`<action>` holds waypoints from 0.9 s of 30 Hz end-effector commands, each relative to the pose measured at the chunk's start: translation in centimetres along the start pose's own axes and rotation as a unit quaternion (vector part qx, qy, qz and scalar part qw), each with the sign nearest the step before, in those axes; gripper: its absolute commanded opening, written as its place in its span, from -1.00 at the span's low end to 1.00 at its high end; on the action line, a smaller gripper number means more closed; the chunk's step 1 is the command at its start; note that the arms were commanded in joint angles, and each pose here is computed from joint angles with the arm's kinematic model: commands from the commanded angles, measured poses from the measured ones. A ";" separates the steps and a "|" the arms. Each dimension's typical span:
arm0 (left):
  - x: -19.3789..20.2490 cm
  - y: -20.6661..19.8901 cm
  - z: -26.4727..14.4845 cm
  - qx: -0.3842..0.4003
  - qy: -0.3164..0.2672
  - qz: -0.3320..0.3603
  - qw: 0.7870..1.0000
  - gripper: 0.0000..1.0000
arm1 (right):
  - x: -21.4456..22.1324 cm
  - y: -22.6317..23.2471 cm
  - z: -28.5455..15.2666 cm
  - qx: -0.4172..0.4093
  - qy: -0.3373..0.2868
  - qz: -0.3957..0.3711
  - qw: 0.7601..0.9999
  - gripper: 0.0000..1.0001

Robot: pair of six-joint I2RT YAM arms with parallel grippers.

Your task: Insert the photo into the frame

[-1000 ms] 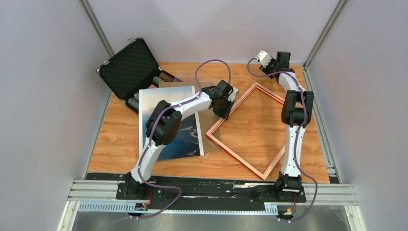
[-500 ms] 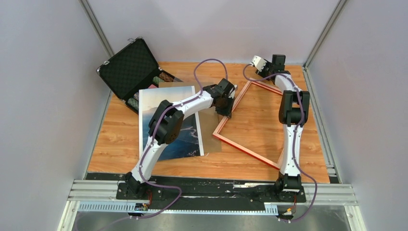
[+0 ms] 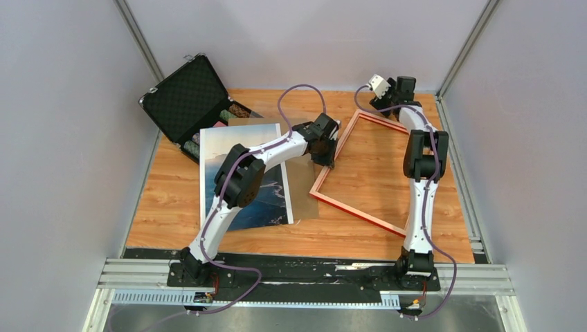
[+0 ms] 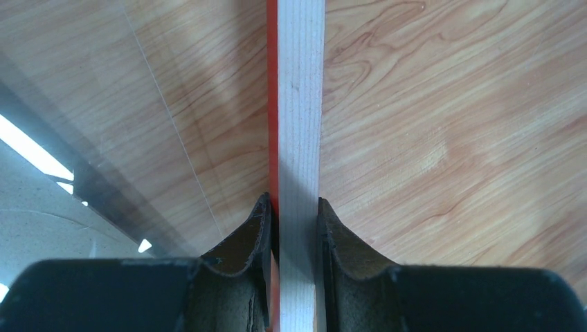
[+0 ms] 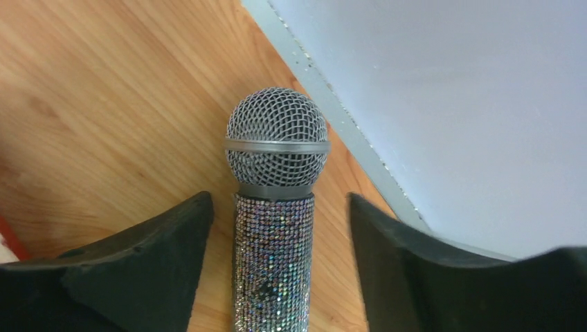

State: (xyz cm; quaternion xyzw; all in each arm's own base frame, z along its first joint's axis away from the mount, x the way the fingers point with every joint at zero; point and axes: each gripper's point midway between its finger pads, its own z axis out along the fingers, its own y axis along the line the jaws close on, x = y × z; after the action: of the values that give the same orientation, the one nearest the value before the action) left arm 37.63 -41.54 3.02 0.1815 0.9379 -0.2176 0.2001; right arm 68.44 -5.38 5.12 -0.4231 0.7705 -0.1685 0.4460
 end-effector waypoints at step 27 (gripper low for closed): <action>9.5 -4.0 0.7 -0.014 0.048 -0.060 0.997 -0.56 | -6.4 0.6 -17.6 -0.024 -0.057 0.205 0.977 0.75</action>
State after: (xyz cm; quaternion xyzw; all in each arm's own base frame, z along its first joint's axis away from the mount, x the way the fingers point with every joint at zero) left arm 30.88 -45.99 2.91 0.1481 0.9341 -0.2595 0.1954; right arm 56.94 -2.19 15.14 -0.2963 0.8211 -0.0486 0.4855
